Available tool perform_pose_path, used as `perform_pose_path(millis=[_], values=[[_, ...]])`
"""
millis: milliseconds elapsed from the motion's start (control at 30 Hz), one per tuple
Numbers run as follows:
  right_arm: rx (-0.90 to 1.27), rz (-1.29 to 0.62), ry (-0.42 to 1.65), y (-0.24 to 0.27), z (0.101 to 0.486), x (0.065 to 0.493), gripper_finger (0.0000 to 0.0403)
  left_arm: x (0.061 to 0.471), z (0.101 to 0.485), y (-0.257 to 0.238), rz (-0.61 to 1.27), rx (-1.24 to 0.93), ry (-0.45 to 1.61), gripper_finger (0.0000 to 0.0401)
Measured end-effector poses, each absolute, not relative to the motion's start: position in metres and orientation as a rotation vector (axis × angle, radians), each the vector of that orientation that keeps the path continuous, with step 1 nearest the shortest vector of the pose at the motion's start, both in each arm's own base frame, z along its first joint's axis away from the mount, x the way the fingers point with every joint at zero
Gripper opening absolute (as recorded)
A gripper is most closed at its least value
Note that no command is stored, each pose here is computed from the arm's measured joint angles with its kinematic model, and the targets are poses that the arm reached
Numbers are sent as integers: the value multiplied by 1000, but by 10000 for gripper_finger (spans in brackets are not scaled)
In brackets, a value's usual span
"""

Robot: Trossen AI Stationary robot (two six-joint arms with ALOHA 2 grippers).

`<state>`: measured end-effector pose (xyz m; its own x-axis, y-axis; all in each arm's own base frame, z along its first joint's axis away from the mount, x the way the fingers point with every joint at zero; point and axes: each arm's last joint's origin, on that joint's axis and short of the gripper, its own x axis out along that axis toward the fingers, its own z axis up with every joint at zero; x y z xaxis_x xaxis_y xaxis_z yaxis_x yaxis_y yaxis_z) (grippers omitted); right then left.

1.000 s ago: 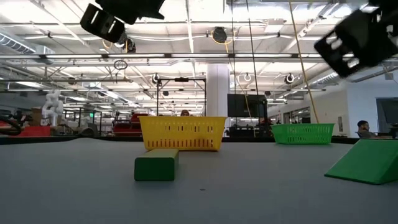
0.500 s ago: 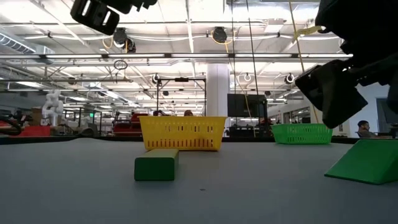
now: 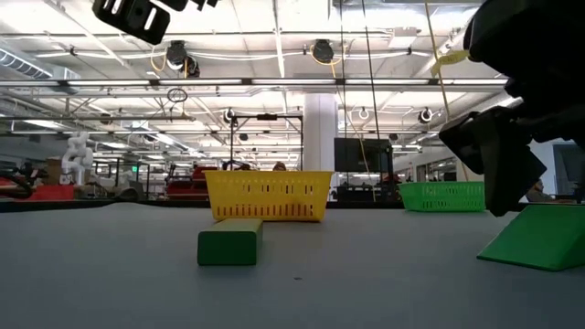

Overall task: Sort & place blocks by color
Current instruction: Put the green block into the green basket

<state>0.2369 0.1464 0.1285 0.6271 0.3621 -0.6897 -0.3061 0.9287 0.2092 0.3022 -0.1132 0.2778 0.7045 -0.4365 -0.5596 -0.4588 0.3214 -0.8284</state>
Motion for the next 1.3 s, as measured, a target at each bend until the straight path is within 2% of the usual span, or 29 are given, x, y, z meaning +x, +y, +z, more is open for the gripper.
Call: perform_pose_path(millis=[500,900,1300], values=[[31,403,806,146,128,236,224,302,278,-113,23,-1301,851,184],[7,526,790,149,130,236,224,302,278,-113,23,-1303,851,184],[-48,497,804,143,127,238,224,302,278,-113,30,-1316,851,184]])
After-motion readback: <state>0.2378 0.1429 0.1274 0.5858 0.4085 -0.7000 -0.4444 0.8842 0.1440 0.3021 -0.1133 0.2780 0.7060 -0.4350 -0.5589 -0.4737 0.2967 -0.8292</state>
